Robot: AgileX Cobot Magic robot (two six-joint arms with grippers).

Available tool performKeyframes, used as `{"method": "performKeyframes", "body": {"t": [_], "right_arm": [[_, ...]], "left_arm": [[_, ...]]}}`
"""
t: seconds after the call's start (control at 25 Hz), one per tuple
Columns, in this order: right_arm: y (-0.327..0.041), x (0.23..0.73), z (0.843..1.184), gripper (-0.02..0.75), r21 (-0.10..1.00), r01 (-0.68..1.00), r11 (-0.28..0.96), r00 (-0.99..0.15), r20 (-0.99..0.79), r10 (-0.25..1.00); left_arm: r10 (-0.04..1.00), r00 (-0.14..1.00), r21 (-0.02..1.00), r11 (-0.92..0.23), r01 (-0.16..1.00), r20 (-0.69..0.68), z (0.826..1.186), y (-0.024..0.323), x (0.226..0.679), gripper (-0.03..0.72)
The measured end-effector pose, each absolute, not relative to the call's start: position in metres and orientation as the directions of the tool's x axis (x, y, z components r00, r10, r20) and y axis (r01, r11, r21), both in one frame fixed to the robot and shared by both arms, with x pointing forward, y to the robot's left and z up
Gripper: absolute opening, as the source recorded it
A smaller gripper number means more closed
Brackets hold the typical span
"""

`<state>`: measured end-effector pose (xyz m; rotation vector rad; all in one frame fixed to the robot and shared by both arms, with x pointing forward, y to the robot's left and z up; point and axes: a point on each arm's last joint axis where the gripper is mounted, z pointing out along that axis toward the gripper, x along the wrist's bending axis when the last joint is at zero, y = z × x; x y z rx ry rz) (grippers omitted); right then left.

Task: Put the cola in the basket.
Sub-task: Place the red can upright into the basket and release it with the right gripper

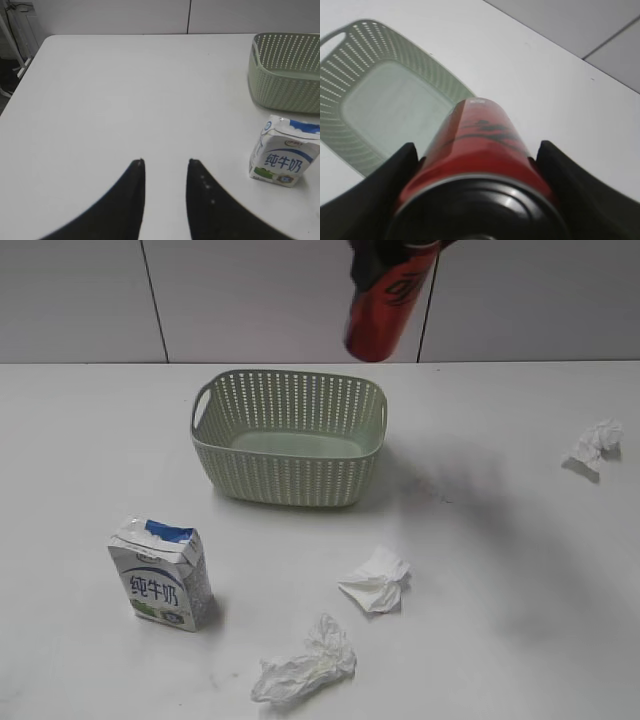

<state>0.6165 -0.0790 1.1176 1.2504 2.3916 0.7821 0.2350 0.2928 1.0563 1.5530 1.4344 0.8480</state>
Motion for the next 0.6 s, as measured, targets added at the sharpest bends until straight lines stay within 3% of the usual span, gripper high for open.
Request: {"method": "performKeyframes", "body": {"t": [0.36,0.6], "right_arm": [[0.013,0.614,1.064,0.520,0.560,0.561,0.610,-0.713,-0.048,0.700],[0.034,0.619,1.020,0.519,0.505,0.571,0.647,-0.735,-0.036,0.677]], "left_arm": [[0.991,0.117,0.905,0.005,0.425,-0.060,1.056,0.293,0.235,0.228],[0.991,0.117,0.905,0.005,0.425,-0.060,1.056,0.293,0.235,0.229]]}}
